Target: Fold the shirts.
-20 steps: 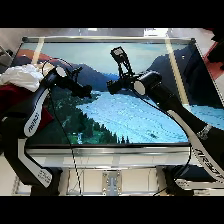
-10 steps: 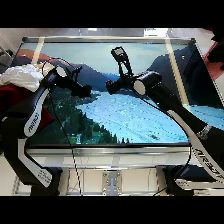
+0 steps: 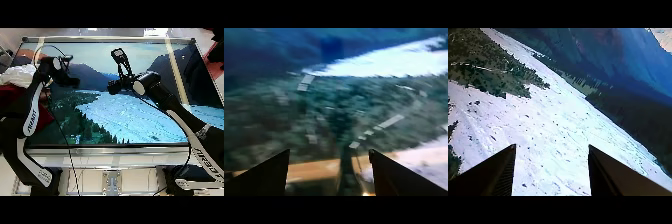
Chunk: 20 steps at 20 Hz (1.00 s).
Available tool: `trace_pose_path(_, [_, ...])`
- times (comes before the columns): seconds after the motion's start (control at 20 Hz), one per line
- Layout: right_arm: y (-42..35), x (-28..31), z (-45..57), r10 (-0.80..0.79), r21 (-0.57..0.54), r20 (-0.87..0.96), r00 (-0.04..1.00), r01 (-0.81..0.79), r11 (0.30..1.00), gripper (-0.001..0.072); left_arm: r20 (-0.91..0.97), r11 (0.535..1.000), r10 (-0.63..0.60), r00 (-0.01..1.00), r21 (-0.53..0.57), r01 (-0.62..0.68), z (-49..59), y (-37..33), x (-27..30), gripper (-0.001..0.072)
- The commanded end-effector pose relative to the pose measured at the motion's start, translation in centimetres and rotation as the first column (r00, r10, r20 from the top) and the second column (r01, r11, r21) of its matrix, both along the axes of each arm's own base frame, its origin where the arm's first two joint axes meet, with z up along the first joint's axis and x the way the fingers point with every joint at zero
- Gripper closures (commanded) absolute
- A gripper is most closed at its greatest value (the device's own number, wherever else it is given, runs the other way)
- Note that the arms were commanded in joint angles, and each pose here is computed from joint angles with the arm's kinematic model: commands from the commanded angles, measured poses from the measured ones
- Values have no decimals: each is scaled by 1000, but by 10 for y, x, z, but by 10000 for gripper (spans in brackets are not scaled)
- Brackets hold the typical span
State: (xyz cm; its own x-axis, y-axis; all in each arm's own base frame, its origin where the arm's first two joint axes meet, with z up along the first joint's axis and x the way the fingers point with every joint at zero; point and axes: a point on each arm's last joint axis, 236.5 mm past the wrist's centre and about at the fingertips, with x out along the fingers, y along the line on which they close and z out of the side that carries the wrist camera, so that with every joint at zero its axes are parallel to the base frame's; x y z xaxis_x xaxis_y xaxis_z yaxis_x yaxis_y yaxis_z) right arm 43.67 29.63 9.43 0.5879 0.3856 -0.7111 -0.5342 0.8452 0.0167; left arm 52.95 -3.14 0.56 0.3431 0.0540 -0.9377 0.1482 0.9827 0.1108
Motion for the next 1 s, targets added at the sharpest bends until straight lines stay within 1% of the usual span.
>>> trace_pose_path(0.0, [-9, -4, -12, -4, -58, -34, 999, 2, 998, 213, 293, 917, 259, 920, 224, -330, 117, 130, 18, 121])
trace_pose_path(0.1, [-16, -7, -17, -7, -94, -51, 999, 2, 996, 210, 363, 870, 341, 867, 227, -438, 157, 188, -1, 122])
trace_pose_path(0.25, [-23, -3, -17, -9, -128, -32, 999, 5, 992, 202, 354, 769, 534, 767, 172, -615, 174, 274, -59, 122])
trace_pose_path(0.35, [-23, 0, -15, -8, -133, -14, 1000, 6, 991, 202, 306, 691, 670, 677, 75, -719, 161, 313, -91, 122])
trace_pose_path(0.4, [-24, 1, -14, -8, -134, -9, 1000, 6, 991, 202, 274, 668, 712, 647, 22, -744, 151, 327, -101, 121])
trace_pose_path(0.5, [-25, 1, -14, -8, -139, -6, 1000, 7, 990, 201, 217, 623, 768, 603, -32, -781, 128, 351, -118, 120])
trace_pose_path(0.6, [-25, 1, -14, -8, -140, -6, 1000, 7, 990, 202, 176, 586, 800, 574, -23, -810, 109, 374, -134, -8])
trace_pose_path(0.65, [-25, 1, -14, -9, -140, -6, 1000, 8, 990, 202, 158, 571, 813, 560, -31, -821, 100, 382, -139, -8])
trace_pose_path(0.7, [-25, 1, -14, -9, -139, -6, 1000, 8, 990, 202, 133, 565, 821, 555, -55, -823, 90, 384, -139, -8])
trace_pose_path(0.8, [-24, 2, -14, -12, -136, -5, 1000, 11, 991, 202, 78, 590, 807, 585, -93, -802, 69, 382, -133, -8])
trace_pose_path(0.95, [-24, 2, -13, -39, -111, -12, 999, 37, 993, 202, 9, 588, 808, 590, -90, -804, 37, 380, -130, -8])
